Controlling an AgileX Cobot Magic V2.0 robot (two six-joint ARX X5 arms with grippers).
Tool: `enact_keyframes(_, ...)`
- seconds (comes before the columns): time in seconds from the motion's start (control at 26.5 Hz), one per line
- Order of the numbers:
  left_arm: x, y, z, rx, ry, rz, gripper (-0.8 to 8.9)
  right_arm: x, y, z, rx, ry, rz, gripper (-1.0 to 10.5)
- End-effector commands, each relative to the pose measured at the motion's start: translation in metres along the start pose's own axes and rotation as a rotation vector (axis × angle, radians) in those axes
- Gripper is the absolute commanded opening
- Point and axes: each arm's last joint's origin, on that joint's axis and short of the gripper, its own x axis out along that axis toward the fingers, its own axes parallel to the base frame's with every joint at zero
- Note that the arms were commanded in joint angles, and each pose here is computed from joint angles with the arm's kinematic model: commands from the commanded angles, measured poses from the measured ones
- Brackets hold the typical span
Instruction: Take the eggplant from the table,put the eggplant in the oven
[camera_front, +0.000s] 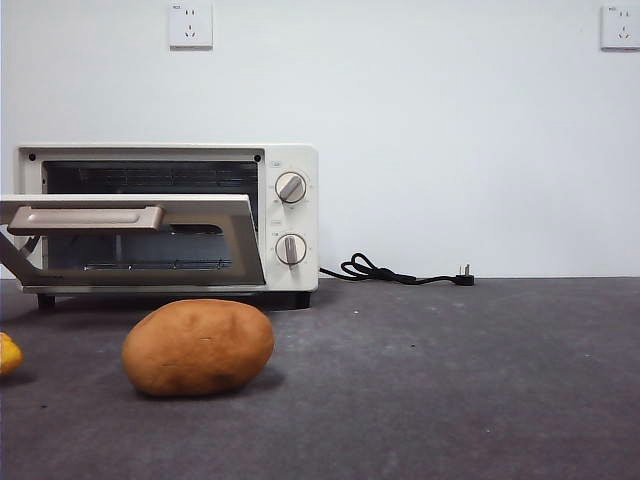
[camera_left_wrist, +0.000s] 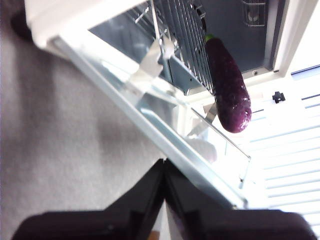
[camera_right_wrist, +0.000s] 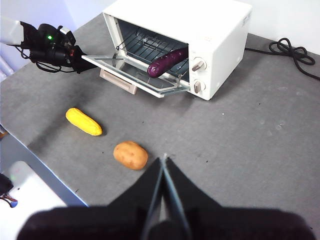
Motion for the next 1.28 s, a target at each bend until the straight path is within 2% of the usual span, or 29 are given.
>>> enact_keyframes(0.04,0.002,0.001,0.004,-0.015,-0.013,-0.06,-0.06,0.0,0.0,-0.002,0.007,0.019,-0.001,-0.1)
enact_keyframes(0.23,0.0,-0.006,0.017,0.02,-0.027,-0.091,-0.06,0.0,0.0,-0.002,0.007,0.02,-0.001,-0.1)
enact_keyframes(0.42,0.007,-0.019,0.036,0.116,-0.025,-0.087,-0.06,0.0,0.0,-0.002,0.008,0.02,0.0,-0.1)
enact_keyframes(0.6,0.023,-0.034,0.053,0.213,-0.018,-0.032,-0.06,0.0,0.0,-0.002,0.011,0.02,0.004,-0.1)
enact_keyframes(0.91,0.037,-0.055,0.074,0.311,-0.028,0.036,-0.06,0.0,0.001,-0.002,0.037,0.022,0.019,-0.1)
enact_keyframes(1.28,0.031,-0.073,0.077,0.272,-0.012,0.029,-0.06,0.0,0.001,-0.002,0.037,0.022,0.022,-0.1)
